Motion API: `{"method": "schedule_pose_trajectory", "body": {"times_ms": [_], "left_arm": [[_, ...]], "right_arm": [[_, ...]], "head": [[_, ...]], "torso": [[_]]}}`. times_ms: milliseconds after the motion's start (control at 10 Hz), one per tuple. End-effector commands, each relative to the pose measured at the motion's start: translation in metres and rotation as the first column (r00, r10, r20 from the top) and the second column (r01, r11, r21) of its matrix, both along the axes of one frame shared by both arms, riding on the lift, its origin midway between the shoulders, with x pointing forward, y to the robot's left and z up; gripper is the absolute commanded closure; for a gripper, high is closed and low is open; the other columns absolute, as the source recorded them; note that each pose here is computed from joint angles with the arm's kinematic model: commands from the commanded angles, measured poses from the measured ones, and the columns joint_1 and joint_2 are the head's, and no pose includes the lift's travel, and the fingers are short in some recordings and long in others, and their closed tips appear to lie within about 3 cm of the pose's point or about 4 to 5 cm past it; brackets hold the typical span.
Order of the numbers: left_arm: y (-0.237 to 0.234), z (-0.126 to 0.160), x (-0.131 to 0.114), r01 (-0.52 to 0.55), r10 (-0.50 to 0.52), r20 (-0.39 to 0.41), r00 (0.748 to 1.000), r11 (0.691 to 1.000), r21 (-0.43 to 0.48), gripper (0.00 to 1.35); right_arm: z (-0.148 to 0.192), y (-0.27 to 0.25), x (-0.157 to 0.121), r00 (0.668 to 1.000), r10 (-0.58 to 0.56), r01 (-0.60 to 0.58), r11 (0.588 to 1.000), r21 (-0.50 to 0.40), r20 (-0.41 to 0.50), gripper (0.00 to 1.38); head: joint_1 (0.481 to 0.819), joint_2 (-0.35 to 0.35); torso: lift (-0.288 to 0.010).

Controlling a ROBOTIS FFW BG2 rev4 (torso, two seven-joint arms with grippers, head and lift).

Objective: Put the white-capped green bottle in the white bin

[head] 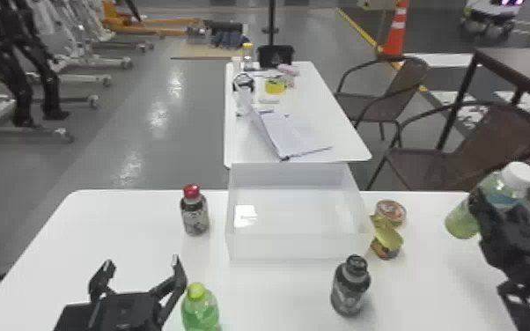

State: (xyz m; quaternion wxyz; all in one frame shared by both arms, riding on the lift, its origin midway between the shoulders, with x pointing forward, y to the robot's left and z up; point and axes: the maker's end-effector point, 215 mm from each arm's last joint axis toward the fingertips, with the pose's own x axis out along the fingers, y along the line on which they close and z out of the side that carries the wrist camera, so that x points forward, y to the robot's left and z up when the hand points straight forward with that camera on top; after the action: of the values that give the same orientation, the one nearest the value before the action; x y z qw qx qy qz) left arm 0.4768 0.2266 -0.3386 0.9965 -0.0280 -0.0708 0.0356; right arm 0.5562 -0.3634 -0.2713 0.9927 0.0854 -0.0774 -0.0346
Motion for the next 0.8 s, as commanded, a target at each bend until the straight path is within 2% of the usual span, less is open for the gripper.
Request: {"method": "schedule_pose_trajectory", "body": {"times_ms": [0,300,700], "left_arm": [[0.000,0.001,0.000,-0.001,0.001,0.002,1.000,1.000,-0.003,0.11],[0.000,-0.002,0.000,-0.001,0.001,-0.003,1.000,1.000,-0.005,0.11],[-0.001,-0.003,0.001,-0.001,0.001,-0.001,1.000,1.000,-0.008,0.11]], "right_arm": [[0.015,0.018,0.020,0.998,0.053,-0.054,0.998,0.012,0.016,1.03],[0.037,0.049,0.052,0.983,0.183,-0.183,0.983,-0.003,-0.009,1.03],[0.010,0.107,0.090,0.916,0.397,-0.396,0.918,0.026,-0.062,1.03]], "head": [[0.549,0.000],[0.549,0.000],[0.549,0.000]], "torso": [[-0.100],[-0.100],[-0.100]]}}
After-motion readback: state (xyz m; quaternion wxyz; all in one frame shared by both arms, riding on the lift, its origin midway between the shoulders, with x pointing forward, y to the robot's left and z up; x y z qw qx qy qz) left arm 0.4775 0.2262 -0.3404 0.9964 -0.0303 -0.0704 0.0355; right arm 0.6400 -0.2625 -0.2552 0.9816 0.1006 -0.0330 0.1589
